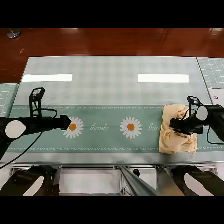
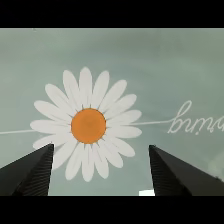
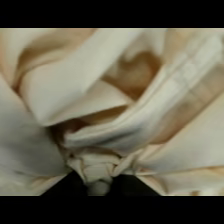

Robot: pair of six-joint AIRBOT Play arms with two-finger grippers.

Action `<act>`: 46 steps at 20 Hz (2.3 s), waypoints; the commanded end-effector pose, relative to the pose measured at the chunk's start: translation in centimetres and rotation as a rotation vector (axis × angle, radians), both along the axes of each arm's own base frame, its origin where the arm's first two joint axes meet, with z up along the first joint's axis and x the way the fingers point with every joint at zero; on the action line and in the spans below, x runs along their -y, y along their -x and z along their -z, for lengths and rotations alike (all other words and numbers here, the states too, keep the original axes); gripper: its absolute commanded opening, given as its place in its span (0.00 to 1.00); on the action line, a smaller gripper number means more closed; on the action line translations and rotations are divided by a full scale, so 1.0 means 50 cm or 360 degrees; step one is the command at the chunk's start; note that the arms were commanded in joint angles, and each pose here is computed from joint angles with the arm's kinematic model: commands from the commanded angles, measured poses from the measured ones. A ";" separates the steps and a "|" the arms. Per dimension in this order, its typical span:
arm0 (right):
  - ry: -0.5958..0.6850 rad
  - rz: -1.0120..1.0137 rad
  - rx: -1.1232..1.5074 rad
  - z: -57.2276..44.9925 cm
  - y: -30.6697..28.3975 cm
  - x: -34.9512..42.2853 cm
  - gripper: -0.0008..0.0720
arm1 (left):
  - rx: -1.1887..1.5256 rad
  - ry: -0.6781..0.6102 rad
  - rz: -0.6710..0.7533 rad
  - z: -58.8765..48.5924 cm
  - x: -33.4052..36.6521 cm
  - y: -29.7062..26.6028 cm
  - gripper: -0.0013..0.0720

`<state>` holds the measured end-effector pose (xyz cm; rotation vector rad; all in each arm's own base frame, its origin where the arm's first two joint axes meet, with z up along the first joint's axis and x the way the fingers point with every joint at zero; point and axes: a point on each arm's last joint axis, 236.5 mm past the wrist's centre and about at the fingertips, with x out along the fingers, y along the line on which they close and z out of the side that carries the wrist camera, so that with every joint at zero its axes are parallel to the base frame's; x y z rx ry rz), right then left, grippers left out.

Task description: Fold the shirts.

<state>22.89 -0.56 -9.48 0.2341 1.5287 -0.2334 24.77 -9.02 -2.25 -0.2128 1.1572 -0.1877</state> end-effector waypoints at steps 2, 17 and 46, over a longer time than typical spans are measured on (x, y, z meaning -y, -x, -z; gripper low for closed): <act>-0.0055 -0.0172 0.0349 -0.160 -0.096 -0.023 0.06 | 0.0037 -0.0254 0.0033 -0.048 -0.079 -0.020 0.97; -0.0355 -0.0992 0.1961 -1.057 -0.102 -0.299 0.06 | 0.0111 0.0086 -0.0012 -0.060 -0.019 0.050 0.97; -0.0695 -0.0635 0.0468 -0.313 -0.340 -0.310 0.87 | -0.0365 0.0431 0.0158 -0.006 0.087 0.176 0.97</act>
